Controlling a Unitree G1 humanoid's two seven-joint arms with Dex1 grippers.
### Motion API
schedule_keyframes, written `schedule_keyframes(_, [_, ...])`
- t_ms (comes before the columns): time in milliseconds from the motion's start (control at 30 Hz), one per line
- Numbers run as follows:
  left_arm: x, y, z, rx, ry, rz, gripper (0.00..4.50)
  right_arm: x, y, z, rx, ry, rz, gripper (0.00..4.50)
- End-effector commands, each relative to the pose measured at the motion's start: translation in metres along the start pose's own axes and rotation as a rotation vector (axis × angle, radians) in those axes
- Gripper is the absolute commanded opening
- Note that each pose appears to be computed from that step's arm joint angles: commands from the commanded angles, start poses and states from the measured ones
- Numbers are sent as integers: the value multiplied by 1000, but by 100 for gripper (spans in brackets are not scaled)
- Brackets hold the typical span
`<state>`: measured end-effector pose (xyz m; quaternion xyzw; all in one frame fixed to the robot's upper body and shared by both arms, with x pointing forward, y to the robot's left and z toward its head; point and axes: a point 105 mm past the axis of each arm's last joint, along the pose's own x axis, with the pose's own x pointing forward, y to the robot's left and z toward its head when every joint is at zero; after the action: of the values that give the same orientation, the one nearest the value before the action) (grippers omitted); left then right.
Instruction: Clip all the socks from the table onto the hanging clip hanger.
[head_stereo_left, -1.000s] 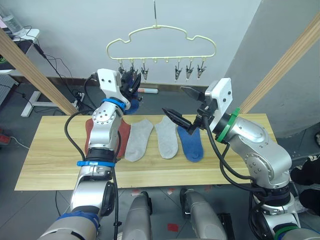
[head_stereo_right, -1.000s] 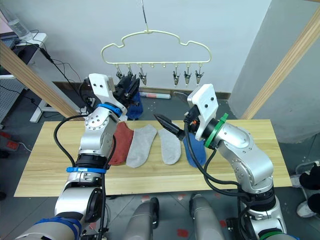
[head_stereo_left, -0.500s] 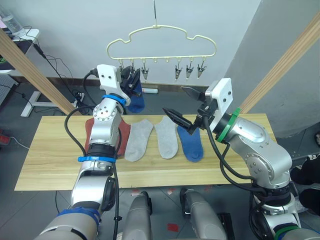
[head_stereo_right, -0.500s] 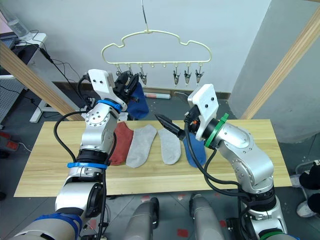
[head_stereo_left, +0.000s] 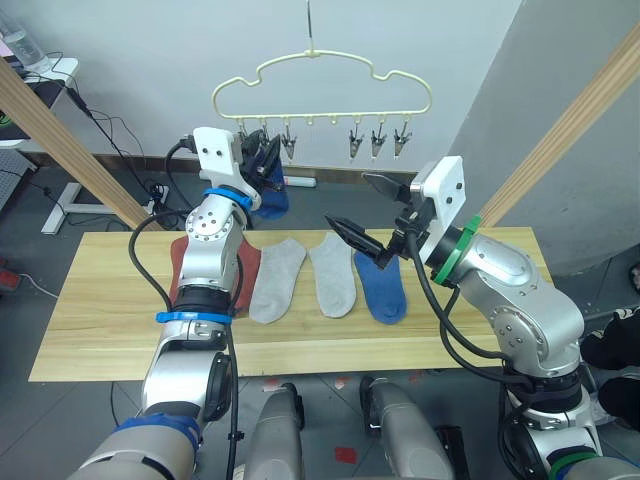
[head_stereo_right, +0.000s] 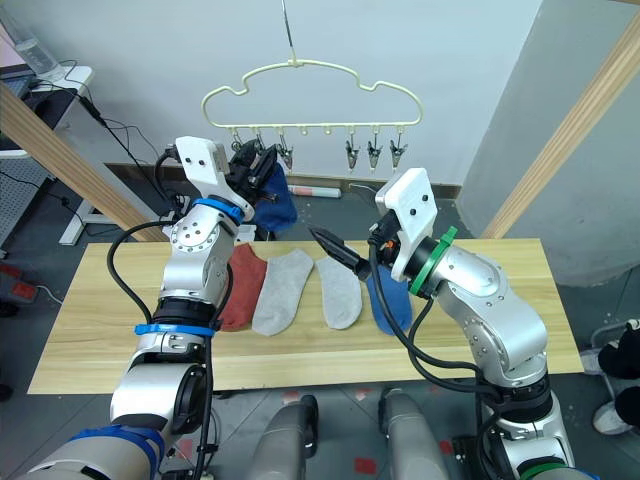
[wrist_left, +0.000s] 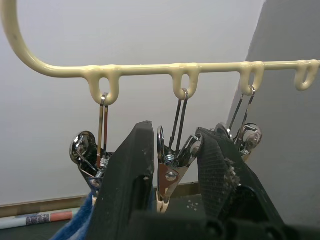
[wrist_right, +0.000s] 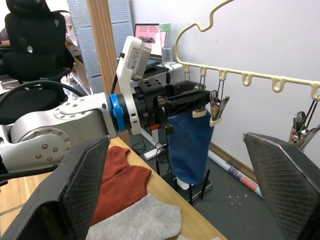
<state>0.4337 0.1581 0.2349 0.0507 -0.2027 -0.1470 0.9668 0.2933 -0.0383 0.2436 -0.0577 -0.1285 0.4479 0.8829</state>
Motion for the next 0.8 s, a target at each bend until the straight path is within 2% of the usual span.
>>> schedule_keyframes(33, [3, 4, 17, 9, -62, 6, 114, -1, 3, 9, -19, -38, 11, 450])
schedule_keyframes(233, [2, 4, 17, 13, -64, -1, 1, -3, 4, 3, -13, -23, 14, 450])
schedule_keyframes(367, [2, 3, 16, 23, -44, -20, 1, -8, 3, -14, -10, 27, 20, 450])
schedule_keyframes(400, [1, 1, 15, 22, -25, -34, 1, -9, -2, -25, 7, 69, -2, 450])
schedule_keyframes(500, [-5, -5, 9, -28, 83, -113, 1, -16, -32, -90, -9, 350, -87, 450])
schedule_keyframes(567, [-11, -5, 9, -45, 147, -166, 1, -19, -41, -115, -18, 459, -83, 450])
schedule_keyframes(667, [-22, -2, 11, -81, 253, -242, 1, -12, -52, -138, -16, 526, -74, 450])
schedule_keyframes(800, [-29, 3, 16, -91, 318, -271, 1, -7, -61, -155, 26, 567, -79, 450])
